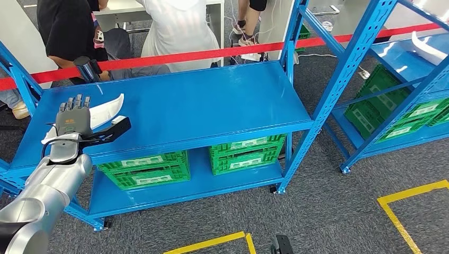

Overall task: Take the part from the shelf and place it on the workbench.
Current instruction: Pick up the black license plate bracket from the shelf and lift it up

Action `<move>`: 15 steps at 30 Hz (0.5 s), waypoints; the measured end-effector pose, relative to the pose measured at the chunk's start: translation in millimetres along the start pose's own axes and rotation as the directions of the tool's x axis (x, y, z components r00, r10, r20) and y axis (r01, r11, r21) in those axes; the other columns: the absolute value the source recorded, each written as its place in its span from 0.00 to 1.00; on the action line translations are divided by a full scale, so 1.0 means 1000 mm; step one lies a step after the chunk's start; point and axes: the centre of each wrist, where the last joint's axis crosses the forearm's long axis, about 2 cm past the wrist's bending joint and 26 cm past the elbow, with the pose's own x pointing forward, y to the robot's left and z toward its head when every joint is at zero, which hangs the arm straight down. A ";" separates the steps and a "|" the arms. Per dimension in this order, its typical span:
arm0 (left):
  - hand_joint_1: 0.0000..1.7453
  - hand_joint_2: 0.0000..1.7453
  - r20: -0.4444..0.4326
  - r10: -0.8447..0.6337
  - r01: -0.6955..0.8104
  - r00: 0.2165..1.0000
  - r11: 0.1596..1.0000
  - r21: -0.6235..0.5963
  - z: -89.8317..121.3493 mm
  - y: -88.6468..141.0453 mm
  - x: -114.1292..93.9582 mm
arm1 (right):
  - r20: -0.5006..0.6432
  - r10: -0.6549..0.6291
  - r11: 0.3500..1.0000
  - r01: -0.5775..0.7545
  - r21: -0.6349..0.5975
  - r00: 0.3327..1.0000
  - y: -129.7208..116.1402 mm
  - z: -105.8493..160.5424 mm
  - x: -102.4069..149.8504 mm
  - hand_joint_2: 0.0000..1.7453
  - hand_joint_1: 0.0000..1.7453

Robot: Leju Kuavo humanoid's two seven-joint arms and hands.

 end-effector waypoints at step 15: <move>0.00 1.00 0.009 -0.082 0.082 0.997 0.973 -0.218 0.001 -0.007 -0.001 | 0.021 -0.006 1.000 0.006 -0.005 1.000 0.001 -0.001 0.003 0.00 0.00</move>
